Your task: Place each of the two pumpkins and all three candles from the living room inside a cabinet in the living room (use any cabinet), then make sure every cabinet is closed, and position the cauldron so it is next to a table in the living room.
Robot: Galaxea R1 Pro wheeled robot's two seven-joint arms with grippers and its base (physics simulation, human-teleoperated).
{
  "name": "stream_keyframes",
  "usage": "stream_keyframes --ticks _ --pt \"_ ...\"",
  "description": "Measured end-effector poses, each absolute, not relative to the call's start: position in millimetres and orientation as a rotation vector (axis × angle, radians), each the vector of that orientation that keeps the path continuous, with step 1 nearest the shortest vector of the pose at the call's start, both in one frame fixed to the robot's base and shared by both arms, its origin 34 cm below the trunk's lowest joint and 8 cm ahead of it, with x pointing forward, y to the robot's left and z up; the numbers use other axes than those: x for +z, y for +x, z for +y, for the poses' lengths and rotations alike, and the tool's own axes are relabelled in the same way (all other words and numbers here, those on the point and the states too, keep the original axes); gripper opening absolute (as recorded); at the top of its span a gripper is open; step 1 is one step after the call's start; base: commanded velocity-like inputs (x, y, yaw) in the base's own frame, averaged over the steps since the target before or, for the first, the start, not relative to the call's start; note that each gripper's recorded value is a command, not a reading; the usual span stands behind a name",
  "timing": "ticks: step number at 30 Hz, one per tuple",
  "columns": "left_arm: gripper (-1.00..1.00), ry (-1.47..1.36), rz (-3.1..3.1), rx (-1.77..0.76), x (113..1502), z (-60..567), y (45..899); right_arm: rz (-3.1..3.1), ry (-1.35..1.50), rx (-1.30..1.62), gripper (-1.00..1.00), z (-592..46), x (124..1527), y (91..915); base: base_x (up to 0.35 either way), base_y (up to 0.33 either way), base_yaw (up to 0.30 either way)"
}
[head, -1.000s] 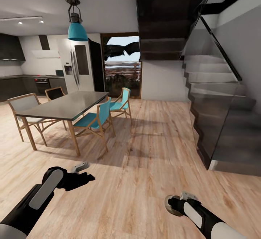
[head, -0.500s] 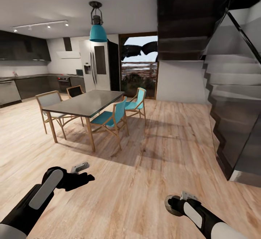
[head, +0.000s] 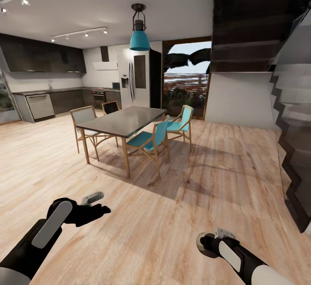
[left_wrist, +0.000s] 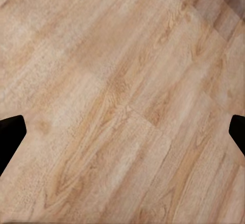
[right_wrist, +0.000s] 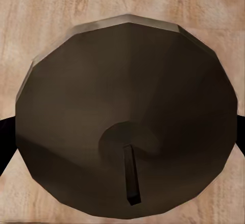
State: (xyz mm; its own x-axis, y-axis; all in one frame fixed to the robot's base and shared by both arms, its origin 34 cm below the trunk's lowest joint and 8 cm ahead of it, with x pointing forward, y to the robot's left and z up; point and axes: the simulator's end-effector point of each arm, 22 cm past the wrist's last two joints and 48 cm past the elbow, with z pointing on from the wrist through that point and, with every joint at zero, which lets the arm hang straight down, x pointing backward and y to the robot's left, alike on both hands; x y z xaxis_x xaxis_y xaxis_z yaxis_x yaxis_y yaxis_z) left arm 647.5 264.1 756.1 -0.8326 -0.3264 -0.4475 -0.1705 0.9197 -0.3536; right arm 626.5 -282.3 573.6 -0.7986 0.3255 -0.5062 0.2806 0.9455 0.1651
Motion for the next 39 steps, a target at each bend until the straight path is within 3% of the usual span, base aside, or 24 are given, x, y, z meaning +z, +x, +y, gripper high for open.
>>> stream_keyframes --ticks 39 --pt "1.00 -0.357 2.564 -0.410 755.6 264.0 647.4 2.547 0.430 0.110 -1.00 -282.4 573.9 626.8 0.000 0.000 0.287"
